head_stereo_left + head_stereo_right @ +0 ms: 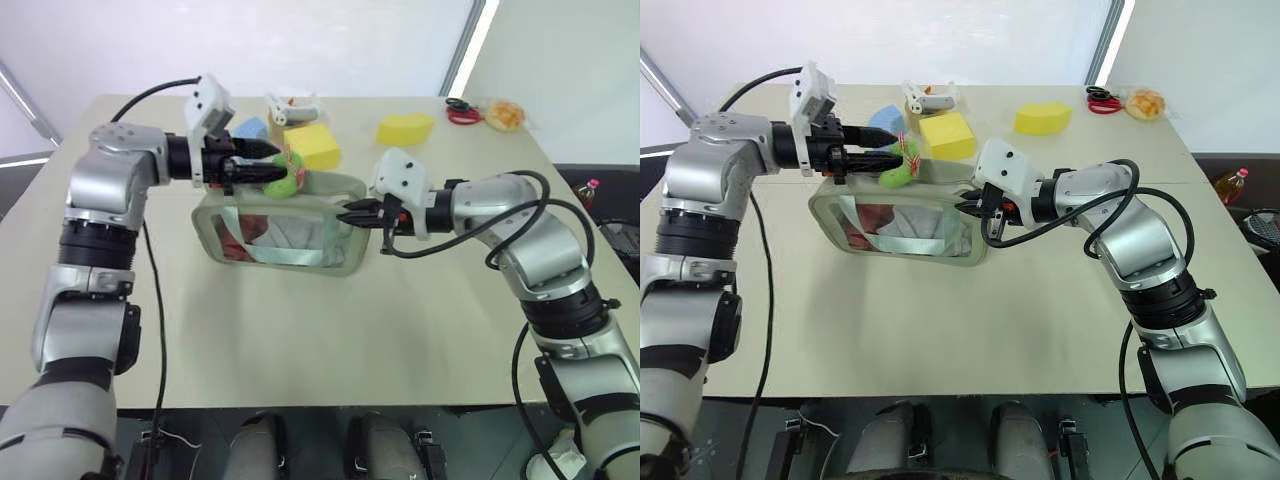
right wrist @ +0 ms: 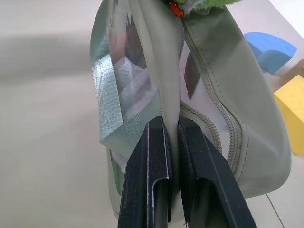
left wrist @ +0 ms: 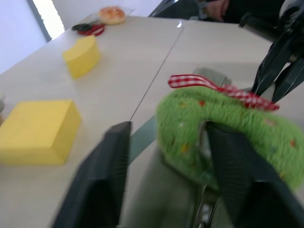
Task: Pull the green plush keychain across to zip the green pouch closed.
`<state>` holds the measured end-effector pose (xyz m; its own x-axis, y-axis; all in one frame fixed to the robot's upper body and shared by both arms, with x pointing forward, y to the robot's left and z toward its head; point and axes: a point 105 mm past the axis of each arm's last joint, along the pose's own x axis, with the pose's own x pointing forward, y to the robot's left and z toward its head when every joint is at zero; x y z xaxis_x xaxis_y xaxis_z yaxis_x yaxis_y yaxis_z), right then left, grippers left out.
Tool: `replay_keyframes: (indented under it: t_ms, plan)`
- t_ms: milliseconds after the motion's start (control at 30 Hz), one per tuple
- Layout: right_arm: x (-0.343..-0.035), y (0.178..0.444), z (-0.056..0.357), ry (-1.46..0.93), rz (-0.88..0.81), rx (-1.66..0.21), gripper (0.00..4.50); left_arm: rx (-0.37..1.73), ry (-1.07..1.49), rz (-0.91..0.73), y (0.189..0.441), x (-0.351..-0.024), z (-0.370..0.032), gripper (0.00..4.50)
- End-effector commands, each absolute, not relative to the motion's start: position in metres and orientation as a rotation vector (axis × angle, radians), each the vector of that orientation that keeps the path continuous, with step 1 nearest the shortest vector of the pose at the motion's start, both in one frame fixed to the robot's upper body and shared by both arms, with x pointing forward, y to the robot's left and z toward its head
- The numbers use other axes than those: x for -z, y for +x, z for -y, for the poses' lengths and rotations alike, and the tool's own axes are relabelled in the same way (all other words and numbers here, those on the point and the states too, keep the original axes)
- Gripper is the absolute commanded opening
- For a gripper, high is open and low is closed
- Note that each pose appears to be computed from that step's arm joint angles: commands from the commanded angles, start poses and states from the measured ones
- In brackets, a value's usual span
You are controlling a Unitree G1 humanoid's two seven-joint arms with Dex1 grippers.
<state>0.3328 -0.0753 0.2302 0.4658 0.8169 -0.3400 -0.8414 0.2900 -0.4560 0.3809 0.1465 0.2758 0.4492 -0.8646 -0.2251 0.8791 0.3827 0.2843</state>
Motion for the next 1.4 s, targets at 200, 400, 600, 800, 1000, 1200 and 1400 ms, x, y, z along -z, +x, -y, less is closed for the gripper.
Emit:
replay_keyframes:
  t_ms: [200, 400, 600, 800, 1000, 1200, 1400]
  plan:
    - [-0.237, 0.336, 0.078, -0.649, -0.017, -1.089, 0.00, 1.082, 0.472, -0.119, 0.337, -0.305, -0.200, 4.06]
    - [-0.239, 0.339, 0.073, -0.647, -0.001, -1.097, 0.00, 1.114, 0.479, -0.279, 0.316, -0.250, -0.199, 4.06]
    - [-0.238, 0.336, 0.073, -0.642, -0.013, -1.103, 0.00, 1.005, 0.478, -0.231, 0.343, -0.225, -0.201, 2.78]
    - [-0.239, 0.335, 0.077, -0.635, -0.026, -1.091, 0.00, 1.042, 0.469, -0.232, 0.344, -0.228, -0.196, 0.05]
    - [-0.277, 0.324, 0.091, -0.665, 0.000, -1.091, 2.59, 1.067, 0.468, -0.235, 0.339, -0.224, -0.192, 0.00]
    - [-0.315, 0.324, 0.049, -0.567, 0.141, -1.151, 2.59, 1.067, 0.472, -0.237, 0.338, -0.226, -0.192, 0.00]
    - [-0.290, 0.331, 0.001, -0.571, 0.155, -1.238, 2.59, 1.063, 0.470, -0.231, 0.338, -0.228, -0.192, 0.00]
